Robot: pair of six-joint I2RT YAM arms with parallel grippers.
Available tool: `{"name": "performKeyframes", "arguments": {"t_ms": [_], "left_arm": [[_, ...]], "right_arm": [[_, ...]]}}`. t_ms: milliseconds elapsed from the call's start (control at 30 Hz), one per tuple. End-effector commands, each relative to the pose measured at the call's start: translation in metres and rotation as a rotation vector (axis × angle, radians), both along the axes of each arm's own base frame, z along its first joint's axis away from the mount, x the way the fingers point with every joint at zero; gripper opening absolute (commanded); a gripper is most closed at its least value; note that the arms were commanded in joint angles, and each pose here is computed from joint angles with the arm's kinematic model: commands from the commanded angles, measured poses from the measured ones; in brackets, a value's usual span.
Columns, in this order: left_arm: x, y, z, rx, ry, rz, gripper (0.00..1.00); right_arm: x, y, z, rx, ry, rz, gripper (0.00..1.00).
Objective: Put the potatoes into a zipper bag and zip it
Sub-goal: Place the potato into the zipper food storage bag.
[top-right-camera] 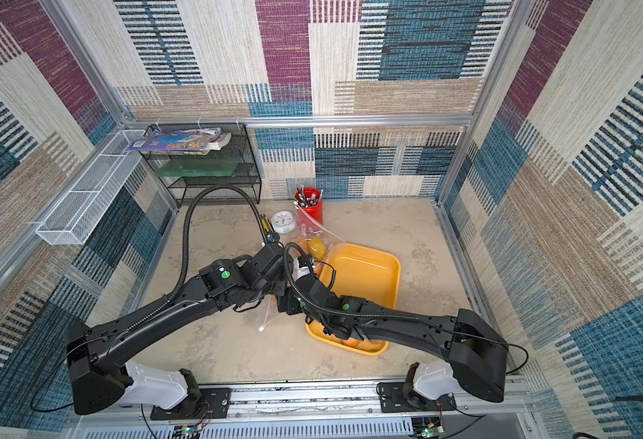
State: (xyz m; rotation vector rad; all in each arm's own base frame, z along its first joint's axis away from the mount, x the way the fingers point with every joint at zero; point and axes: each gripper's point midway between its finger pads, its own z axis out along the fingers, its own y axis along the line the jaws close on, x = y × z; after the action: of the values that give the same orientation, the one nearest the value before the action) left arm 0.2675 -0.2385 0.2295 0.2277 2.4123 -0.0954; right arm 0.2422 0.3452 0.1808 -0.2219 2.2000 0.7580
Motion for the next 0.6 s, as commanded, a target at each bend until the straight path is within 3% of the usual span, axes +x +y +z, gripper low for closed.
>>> {"name": "performKeyframes", "arguments": {"t_ms": [0,300,567], "left_arm": [[0.002,-0.002,0.003,0.003,-0.013,-0.018,0.0],[0.005,-0.001,-0.003,0.021,-0.01,-0.004,0.0],[0.006,-0.002,-0.008,0.031,0.003,-0.004,0.0]], "right_arm": [[0.003,-0.003,0.006,-0.011,-0.024,-0.018,0.82],[-0.002,-0.017,0.035,0.066,-0.095,0.003,0.83],[-0.015,-0.065,0.056,0.109,-0.142,-0.062,0.95]]}}
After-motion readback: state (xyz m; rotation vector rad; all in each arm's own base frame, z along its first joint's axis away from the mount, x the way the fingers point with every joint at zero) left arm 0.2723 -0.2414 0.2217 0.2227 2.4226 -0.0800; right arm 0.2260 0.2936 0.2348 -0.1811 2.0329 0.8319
